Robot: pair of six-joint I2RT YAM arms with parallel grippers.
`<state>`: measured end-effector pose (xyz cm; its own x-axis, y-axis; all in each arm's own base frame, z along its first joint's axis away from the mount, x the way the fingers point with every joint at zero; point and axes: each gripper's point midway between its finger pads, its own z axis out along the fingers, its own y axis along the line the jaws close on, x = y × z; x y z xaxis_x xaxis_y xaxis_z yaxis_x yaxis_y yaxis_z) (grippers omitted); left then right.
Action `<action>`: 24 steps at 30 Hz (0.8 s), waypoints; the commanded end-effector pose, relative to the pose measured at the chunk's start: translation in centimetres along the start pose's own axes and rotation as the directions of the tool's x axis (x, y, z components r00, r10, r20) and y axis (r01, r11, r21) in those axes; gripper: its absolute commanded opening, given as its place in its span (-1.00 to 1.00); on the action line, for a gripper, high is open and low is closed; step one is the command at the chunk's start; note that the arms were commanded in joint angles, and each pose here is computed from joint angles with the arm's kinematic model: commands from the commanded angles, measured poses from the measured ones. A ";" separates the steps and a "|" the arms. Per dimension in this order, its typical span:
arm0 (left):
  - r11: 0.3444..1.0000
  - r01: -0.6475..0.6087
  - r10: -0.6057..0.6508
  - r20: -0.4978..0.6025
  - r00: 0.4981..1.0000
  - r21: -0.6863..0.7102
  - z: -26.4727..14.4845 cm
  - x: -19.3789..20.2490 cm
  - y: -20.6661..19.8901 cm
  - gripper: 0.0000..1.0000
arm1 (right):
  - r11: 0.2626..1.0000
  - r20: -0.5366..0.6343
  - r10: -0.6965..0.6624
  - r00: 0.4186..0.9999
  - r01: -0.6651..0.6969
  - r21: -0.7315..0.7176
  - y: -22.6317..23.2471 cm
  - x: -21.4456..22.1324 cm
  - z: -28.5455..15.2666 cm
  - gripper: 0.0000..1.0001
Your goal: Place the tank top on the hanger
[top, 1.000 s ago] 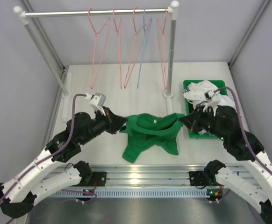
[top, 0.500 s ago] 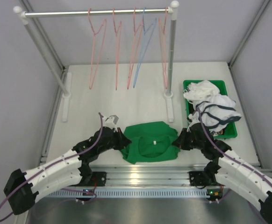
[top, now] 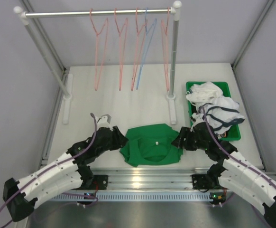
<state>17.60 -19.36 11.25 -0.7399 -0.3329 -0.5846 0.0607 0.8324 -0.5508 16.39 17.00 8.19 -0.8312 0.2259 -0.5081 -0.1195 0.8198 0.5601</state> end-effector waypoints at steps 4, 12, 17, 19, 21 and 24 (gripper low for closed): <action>0.999 -0.031 0.032 0.113 0.993 -0.010 -4.6 -3.9 -0.4 0.11 | 1.000 0.095 -0.020 0.995 0.020 0.007 1.8 -3.6 -2.5 0.26; 0.974 -0.221 0.196 0.296 0.935 0.055 -13.1 -12.4 -5.9 0.13 | 0.999 0.124 -0.025 0.992 0.019 0.049 1.8 -4.7 -4.0 0.28; 0.954 -0.298 0.235 0.524 0.818 0.037 -19.0 -20.6 -10.3 0.19 | 0.999 0.118 -0.027 0.993 0.021 0.046 2.2 -4.9 -4.0 0.26; 0.970 -0.236 0.221 0.628 0.746 -0.060 -21.0 -25.0 -10.9 0.25 | 0.999 0.113 -0.029 0.993 0.024 0.045 2.3 -5.0 -3.9 0.26; 0.959 -0.219 0.284 0.658 0.697 -0.182 -20.8 -27.6 -11.1 0.31 | 0.998 0.104 -0.032 0.994 0.026 0.050 2.3 -5.0 -3.9 0.25; 0.929 -0.190 0.365 0.709 0.604 -0.317 -21.6 -31.7 -12.6 0.40 | 0.997 0.083 -0.044 0.996 0.038 0.073 2.0 -4.9 -3.8 0.22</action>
<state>22.74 -11.18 47.68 -0.0610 -0.3574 -0.9320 0.1684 0.9166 -0.3625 17.36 15.68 12.37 -0.8006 0.2337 -0.5518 -0.0920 0.8620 0.4986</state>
